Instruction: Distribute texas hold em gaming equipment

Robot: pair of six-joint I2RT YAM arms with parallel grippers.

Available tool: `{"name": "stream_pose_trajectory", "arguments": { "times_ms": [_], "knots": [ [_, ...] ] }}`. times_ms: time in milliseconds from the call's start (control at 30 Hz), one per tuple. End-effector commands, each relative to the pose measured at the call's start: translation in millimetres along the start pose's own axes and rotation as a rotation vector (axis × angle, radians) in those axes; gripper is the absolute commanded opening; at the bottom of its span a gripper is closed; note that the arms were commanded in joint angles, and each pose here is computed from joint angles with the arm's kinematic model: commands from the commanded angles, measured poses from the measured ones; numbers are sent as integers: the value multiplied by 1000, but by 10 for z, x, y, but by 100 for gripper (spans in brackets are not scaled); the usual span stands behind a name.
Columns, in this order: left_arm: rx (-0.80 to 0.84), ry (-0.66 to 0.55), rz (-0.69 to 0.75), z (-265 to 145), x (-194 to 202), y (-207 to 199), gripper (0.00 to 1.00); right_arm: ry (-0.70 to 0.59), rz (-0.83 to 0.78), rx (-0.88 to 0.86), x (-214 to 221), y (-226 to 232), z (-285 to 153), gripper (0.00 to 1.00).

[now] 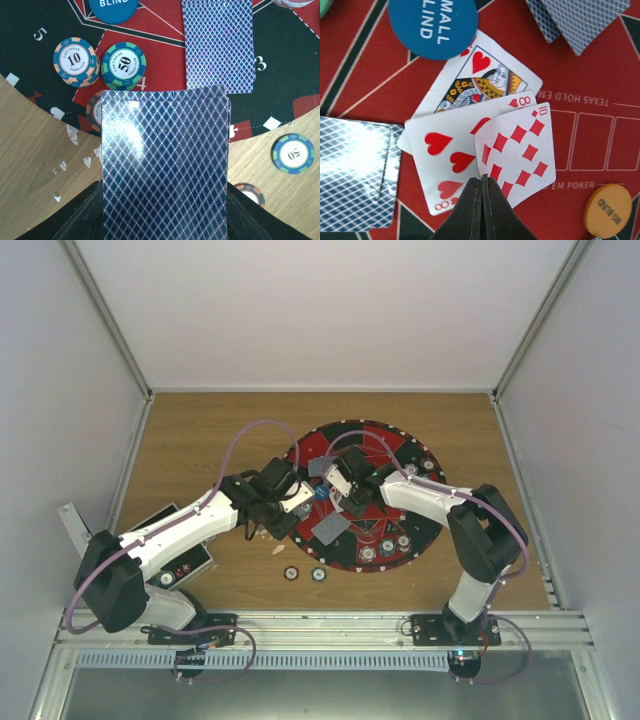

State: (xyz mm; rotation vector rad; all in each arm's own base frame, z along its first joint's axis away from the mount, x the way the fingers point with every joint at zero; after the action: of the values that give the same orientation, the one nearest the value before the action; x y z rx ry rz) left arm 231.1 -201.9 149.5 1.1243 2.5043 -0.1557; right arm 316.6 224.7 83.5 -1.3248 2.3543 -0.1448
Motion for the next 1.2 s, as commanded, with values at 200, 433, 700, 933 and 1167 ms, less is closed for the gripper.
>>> {"name": "stream_pose_trajectory", "arguments": {
  "times_ms": [200,433,700,933,1167],
  "knots": [
    [-10,-59,-1,-58,-86,15,55,32,32,-79,43,137,-22,13],
    [-10,-55,-2,-50,-86,15,55,12,67,-67,-40,60,-152,27],
    [-9,-60,2,-57,-99,15,55,-202,353,-212,-304,-459,-648,53],
    [-17,-69,-5,-51,-122,29,55,-243,584,-527,-575,-370,-596,61],
    [-64,-63,-92,-26,-60,220,54,-74,455,-291,-401,-129,-200,62]
  ]
}}
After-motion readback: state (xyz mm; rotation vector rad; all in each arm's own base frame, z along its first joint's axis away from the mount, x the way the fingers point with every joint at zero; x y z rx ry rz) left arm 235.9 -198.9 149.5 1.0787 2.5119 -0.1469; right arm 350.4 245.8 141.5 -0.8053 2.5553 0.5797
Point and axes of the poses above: each gripper's point midway between its finger pads, its own z axis out along the fingers, its own y axis along the line the jaws close on, x = y × z, the point moved 3 cm from there along -z, back along the fingers, and after that the axes turned 1 degree about -z, right-handed, at the moved point
